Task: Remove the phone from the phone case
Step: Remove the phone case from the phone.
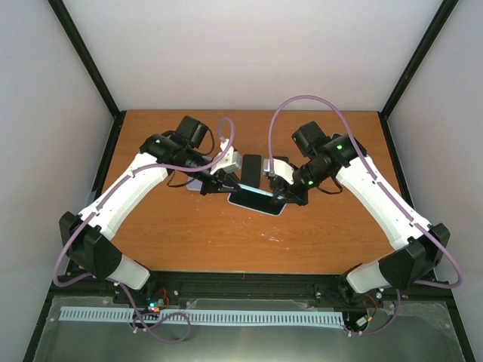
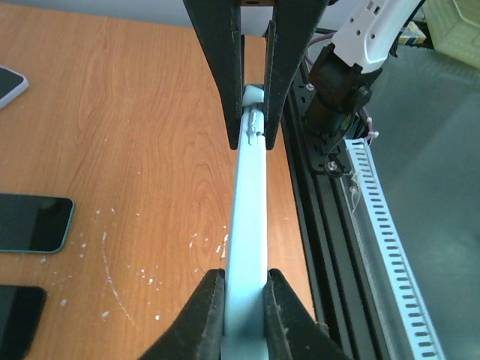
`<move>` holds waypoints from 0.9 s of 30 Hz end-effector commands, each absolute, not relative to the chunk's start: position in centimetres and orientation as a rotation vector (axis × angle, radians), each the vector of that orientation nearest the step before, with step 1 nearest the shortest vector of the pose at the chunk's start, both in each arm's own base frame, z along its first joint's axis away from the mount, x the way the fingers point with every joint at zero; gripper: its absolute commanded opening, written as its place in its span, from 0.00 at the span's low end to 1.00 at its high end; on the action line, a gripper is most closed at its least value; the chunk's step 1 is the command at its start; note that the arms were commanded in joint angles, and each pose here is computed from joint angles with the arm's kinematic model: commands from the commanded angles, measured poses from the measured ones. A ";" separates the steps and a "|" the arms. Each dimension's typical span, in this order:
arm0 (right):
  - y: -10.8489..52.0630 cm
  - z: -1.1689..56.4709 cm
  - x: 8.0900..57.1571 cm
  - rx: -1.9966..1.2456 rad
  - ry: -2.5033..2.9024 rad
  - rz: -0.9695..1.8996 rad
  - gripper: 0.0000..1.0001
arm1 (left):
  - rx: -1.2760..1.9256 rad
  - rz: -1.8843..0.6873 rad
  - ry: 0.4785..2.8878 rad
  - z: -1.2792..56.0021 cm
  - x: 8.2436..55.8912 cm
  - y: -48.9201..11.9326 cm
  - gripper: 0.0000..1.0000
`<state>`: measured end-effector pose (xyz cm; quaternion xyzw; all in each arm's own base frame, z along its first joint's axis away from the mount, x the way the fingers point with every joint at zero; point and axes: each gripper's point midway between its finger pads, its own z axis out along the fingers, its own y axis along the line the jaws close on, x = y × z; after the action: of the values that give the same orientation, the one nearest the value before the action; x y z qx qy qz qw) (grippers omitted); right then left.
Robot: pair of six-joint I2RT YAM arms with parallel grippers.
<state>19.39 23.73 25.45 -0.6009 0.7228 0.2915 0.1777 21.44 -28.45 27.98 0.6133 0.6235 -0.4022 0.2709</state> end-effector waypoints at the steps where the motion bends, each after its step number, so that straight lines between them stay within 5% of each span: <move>1: 24.5 27.2 19.5 -1.714 1.967 0.839 0.03 | 1.675 -1.020 1.617 29.2 22.0 -29.0 0.06; 6: 24.7 28.8 20.7 -1.660 1.953 0.796 0.17 | 1.608 -1.012 1.626 30.2 22.6 -29.1 0.01; 12: 24.4 33.4 23.3 -1.465 1.880 0.885 0.69 | 1.377 -1.128 1.580 34.8 25.0 -27.9 0.01; 17: 23.8 37.3 25.7 -1.277 1.817 0.991 0.96 | 1.218 -1.210 1.505 38.6 26.4 -26.3 0.01; 27: 21.3 44.0 30.7 -0.800 1.663 1.225 1.00 | 0.929 -1.381 1.425 43.9 27.3 -22.9 0.01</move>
<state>30.34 21.34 39.50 -0.3718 0.7175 0.4260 0.4067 28.75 -23.97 38.18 0.3873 0.6374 -0.5178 0.4190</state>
